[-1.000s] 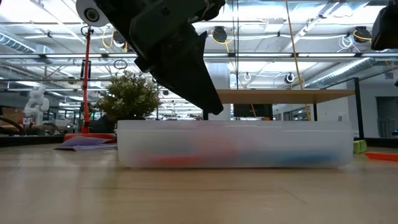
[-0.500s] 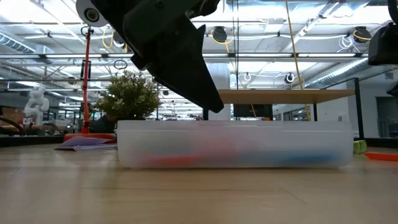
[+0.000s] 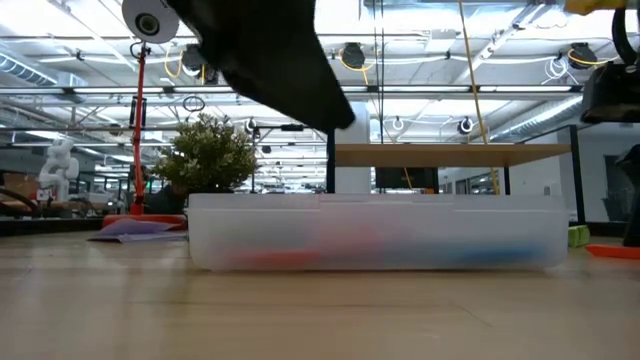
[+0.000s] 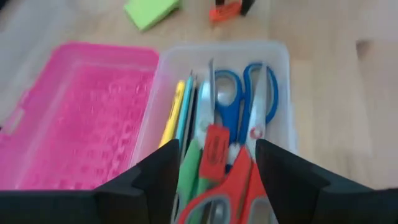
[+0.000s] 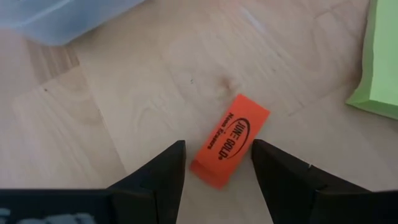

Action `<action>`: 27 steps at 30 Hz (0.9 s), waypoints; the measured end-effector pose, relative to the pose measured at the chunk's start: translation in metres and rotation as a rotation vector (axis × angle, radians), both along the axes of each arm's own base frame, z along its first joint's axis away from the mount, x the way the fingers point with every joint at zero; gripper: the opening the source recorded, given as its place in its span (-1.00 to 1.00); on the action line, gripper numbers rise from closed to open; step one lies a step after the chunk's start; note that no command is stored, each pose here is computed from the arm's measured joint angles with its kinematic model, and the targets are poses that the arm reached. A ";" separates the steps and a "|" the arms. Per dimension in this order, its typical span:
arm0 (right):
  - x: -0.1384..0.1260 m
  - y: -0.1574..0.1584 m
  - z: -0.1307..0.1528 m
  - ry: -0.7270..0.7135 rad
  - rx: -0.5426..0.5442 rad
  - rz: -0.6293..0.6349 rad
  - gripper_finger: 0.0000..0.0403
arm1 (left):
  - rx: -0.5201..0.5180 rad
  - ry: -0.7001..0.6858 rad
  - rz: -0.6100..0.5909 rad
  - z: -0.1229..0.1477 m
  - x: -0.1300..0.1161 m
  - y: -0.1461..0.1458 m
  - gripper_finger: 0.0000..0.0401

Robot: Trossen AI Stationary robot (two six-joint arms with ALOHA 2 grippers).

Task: Pack school essentials
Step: Put the right orange eraser into the pink supply box

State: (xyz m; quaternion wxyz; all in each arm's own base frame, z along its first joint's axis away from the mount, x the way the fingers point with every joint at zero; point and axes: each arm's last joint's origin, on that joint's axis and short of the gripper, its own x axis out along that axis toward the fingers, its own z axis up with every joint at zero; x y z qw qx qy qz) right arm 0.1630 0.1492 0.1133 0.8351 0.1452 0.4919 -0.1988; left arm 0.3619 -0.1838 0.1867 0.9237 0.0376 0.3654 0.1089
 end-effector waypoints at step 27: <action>-0.003 0.000 0.028 -0.082 0.158 0.093 -0.61 | 0.019 0.164 0.224 0.004 -0.060 -0.017 0.07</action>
